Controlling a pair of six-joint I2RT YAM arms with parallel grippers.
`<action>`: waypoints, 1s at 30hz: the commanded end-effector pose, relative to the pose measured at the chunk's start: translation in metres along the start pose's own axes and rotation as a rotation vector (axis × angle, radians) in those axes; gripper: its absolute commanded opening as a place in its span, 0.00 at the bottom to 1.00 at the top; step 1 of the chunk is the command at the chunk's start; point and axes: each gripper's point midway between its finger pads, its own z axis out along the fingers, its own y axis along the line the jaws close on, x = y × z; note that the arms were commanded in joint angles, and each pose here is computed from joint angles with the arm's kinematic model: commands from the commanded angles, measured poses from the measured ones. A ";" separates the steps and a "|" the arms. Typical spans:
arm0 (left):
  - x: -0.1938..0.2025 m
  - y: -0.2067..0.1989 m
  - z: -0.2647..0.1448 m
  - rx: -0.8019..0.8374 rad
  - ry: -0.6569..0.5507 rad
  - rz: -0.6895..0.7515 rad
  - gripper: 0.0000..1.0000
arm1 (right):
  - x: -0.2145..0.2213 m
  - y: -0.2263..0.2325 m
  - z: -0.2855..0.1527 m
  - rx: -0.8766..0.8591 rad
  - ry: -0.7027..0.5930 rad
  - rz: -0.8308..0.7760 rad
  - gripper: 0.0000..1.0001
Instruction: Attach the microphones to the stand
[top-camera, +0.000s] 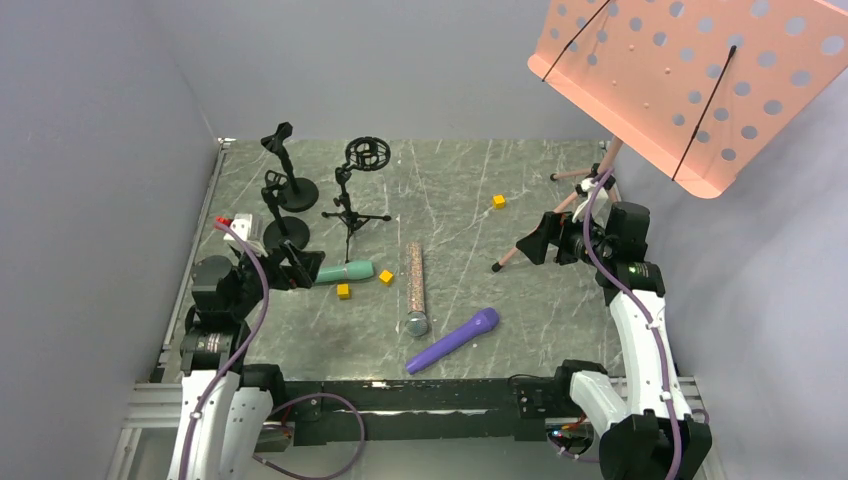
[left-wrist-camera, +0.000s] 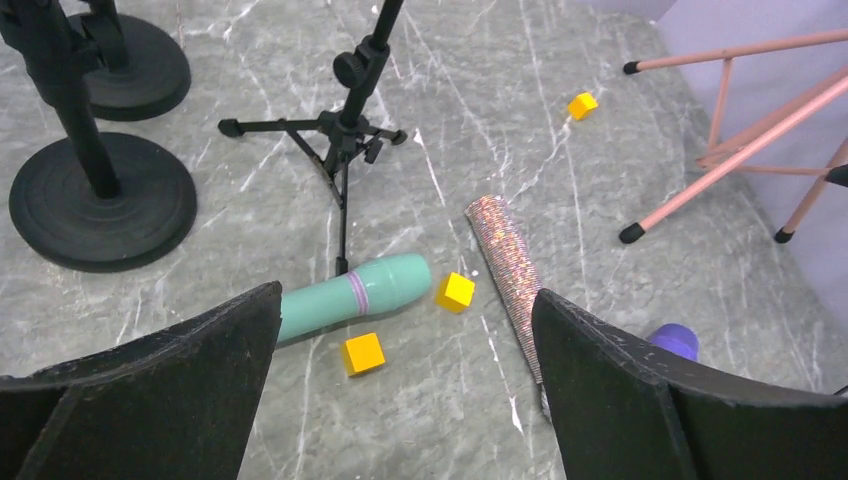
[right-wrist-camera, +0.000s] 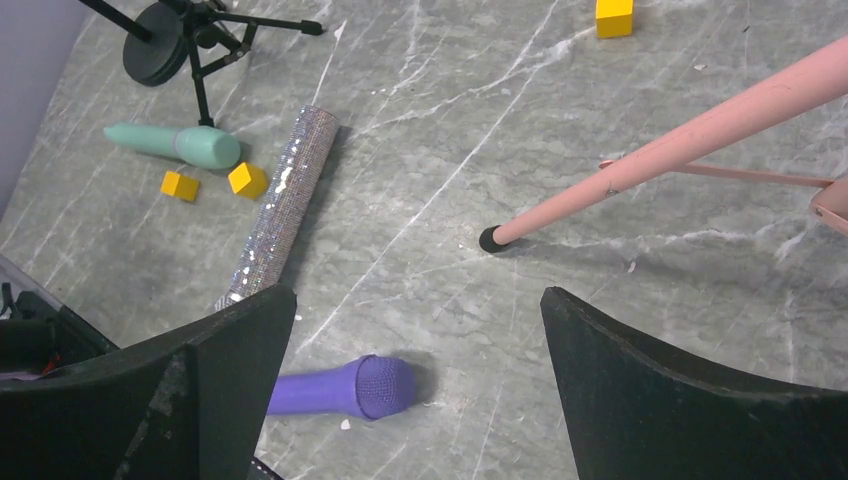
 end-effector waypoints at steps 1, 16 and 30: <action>-0.011 -0.017 -0.008 0.055 -0.022 -0.027 0.99 | -0.014 0.005 -0.006 0.005 -0.035 -0.007 1.00; 0.005 -0.045 -0.007 0.144 0.183 -0.097 0.99 | 0.022 0.069 -0.008 -0.420 0.091 -0.421 1.00; 0.038 -0.075 0.010 0.024 0.386 0.082 0.99 | 0.077 0.099 0.038 -0.706 0.346 -0.504 1.00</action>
